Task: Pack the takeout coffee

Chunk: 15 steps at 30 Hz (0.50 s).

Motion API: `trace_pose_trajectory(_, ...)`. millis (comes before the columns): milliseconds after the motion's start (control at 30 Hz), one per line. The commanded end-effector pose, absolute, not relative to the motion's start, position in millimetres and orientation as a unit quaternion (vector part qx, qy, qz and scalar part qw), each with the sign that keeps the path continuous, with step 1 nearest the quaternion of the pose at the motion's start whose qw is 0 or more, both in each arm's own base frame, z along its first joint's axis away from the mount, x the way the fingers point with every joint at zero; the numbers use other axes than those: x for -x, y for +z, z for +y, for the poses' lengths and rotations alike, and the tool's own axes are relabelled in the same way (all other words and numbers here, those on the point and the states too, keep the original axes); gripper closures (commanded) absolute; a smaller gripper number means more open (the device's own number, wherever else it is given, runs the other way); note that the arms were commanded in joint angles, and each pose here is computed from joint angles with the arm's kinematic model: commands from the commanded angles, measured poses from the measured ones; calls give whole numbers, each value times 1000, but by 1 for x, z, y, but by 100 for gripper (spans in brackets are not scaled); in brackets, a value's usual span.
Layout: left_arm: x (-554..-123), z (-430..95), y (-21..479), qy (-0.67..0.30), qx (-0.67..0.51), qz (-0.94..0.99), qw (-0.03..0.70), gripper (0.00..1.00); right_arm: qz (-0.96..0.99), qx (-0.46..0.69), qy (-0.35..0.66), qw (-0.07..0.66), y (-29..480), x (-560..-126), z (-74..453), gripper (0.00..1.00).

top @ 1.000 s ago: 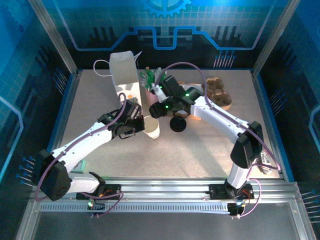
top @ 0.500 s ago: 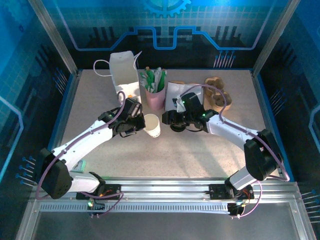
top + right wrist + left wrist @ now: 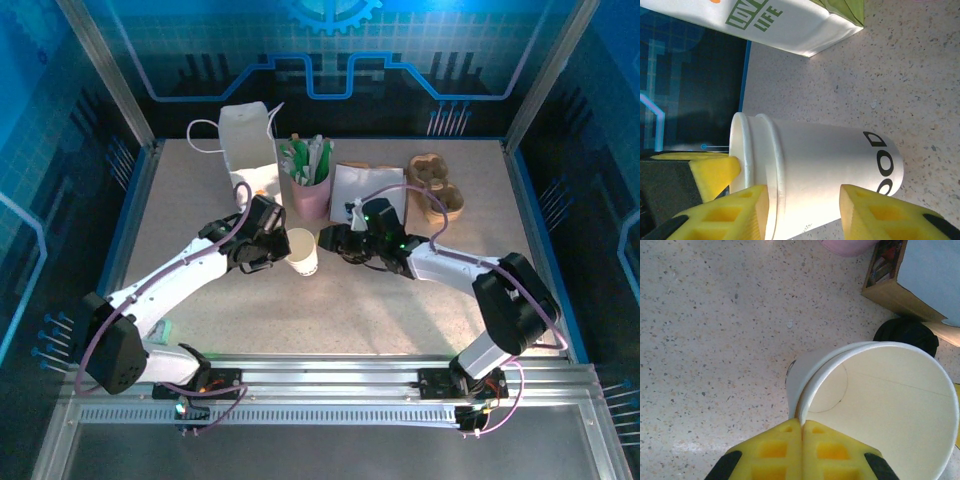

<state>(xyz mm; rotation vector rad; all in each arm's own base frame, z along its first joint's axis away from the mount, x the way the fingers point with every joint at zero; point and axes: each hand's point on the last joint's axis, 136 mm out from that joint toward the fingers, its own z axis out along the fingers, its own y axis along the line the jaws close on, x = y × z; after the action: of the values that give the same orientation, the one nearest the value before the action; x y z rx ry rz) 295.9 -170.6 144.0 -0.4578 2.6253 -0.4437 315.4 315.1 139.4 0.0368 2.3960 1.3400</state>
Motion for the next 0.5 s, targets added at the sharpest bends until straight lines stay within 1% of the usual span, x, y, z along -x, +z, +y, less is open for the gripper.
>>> trace_pose_trajectory(0, -305, -175, 158, -176, 176, 940, 232, 100, 854, -14, 484, 191, 130, -312, 322, 58)
trace_pose_trajectory(133, -309, -175, 162, -181, 182, 937, 238, 100, 860, -17, 472, 192, 121, -312, 320, 59)
trace_pose_trajectory(233, -312, -176, 166, -190, 187, 932, 245, 100, 857, -21, 481, 186, 116, -311, 323, 60)
trace_pose_trajectory(467, -313, -170, 164, -192, 200, 928, 249, 100, 839, -14, 502, 210, 128, -311, 322, 60)
